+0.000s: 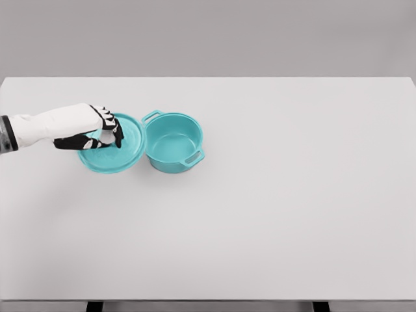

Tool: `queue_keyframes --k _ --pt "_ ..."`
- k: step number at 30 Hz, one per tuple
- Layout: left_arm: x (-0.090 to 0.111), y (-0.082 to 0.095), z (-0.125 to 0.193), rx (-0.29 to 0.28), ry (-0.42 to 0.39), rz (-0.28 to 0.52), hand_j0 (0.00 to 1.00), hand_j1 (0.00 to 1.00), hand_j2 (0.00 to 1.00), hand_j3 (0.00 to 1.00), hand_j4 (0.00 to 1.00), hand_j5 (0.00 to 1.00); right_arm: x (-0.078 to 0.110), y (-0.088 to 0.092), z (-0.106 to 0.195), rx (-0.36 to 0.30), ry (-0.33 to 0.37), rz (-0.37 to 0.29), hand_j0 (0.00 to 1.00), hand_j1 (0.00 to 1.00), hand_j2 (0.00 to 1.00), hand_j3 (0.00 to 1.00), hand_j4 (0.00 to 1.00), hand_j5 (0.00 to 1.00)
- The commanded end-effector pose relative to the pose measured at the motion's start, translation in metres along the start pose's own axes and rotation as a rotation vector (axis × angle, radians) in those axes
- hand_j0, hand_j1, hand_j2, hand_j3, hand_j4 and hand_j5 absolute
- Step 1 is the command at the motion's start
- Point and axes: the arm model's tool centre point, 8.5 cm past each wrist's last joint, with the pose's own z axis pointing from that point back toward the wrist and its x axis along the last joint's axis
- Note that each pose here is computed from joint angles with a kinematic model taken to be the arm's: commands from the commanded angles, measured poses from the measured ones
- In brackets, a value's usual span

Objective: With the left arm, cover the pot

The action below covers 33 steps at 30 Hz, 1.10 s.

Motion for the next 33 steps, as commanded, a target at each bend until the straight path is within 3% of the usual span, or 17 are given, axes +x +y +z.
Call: queue_keyframes --k 1,11,19,33 --pt "0.004 -0.002 -0.009 0.007 -0.019 0.012 0.44 0.44 0.44 0.44 0.44 0.44 0.000 0.000 0.000 0.000 0.000 0.001 1.00 1.00 1.00 1.00 1.00 1.00" --pt "0.013 -0.001 -0.033 0.029 -0.066 0.015 0.45 0.45 0.45 0.45 0.45 0.45 0.000 0.000 0.000 0.000 0.000 0.001 1.00 1.00 1.00 1.00 1.00 1.00" --pt "0.019 0.002 -0.048 0.005 -0.092 -0.013 0.45 0.45 0.45 0.45 0.45 0.45 0.000 0.000 0.000 0.000 0.000 0.001 1.00 1.00 1.00 1.00 1.00 1.00" --pt "0.012 0.007 -0.064 -0.027 -0.082 -0.024 0.46 0.46 0.46 0.46 0.46 0.46 0.000 0.000 0.000 0.000 0.000 0.001 1.00 1.00 1.00 1.00 1.00 1.00"
